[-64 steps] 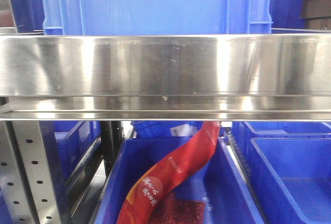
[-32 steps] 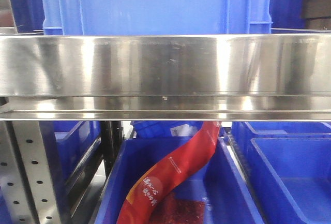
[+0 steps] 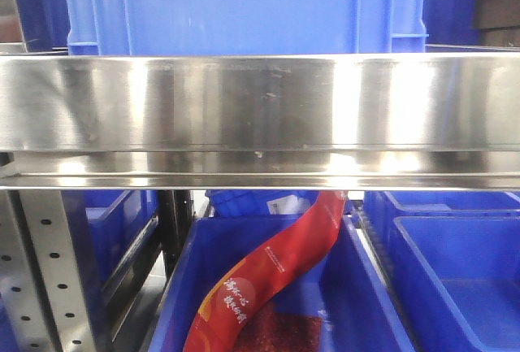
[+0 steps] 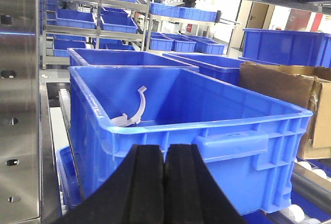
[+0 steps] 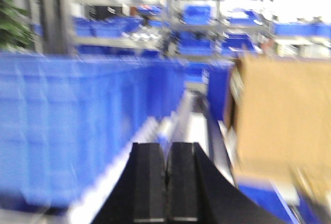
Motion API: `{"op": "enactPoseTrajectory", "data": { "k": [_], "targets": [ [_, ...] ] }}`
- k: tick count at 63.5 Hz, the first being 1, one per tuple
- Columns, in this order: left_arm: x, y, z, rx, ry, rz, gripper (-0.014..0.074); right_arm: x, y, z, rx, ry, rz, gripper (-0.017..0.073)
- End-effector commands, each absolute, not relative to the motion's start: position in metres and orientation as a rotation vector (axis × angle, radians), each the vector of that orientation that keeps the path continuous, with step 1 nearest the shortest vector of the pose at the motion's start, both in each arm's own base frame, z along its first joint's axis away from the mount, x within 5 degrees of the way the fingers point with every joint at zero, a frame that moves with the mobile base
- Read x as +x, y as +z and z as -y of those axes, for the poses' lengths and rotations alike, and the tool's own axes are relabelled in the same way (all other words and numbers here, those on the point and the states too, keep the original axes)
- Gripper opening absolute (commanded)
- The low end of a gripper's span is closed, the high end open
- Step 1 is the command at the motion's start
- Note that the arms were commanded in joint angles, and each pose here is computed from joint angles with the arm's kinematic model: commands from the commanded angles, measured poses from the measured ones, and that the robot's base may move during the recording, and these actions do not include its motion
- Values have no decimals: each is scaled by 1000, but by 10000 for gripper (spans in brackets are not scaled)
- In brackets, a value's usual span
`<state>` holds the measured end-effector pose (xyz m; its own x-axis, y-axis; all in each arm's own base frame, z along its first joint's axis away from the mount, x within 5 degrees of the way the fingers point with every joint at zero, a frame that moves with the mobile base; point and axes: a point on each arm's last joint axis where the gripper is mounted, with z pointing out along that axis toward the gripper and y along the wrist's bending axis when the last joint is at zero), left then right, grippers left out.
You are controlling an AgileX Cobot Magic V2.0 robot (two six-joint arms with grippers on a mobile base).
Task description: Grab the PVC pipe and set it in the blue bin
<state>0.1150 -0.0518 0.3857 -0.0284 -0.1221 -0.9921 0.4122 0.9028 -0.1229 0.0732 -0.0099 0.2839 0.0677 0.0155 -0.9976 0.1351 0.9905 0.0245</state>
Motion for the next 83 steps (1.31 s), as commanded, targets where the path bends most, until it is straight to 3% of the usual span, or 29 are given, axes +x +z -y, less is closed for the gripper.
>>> {"op": "enactPoseTrajectory", "data": {
  "k": [1, 12, 18, 33, 83],
  "targets": [
    [114, 388, 52, 230, -447, -1522, -111, 67, 258, 11, 140, -123, -1496, -167],
    [114, 388, 52, 230, -447, -1522, -111, 58, 219, 12, 157, -150, -1430, -167],
    [114, 388, 52, 230, -447, -1522, -111, 55, 214, 11, 74, -224, -1476, -167],
    [114, 388, 52, 230, -447, -1521, -111, 54, 219, 13, 73, -292, -1428, -167],
    [114, 388, 52, 230, -447, -1521, -111, 54, 219, 13, 92, -290, -1420, -167]
  ]
}}
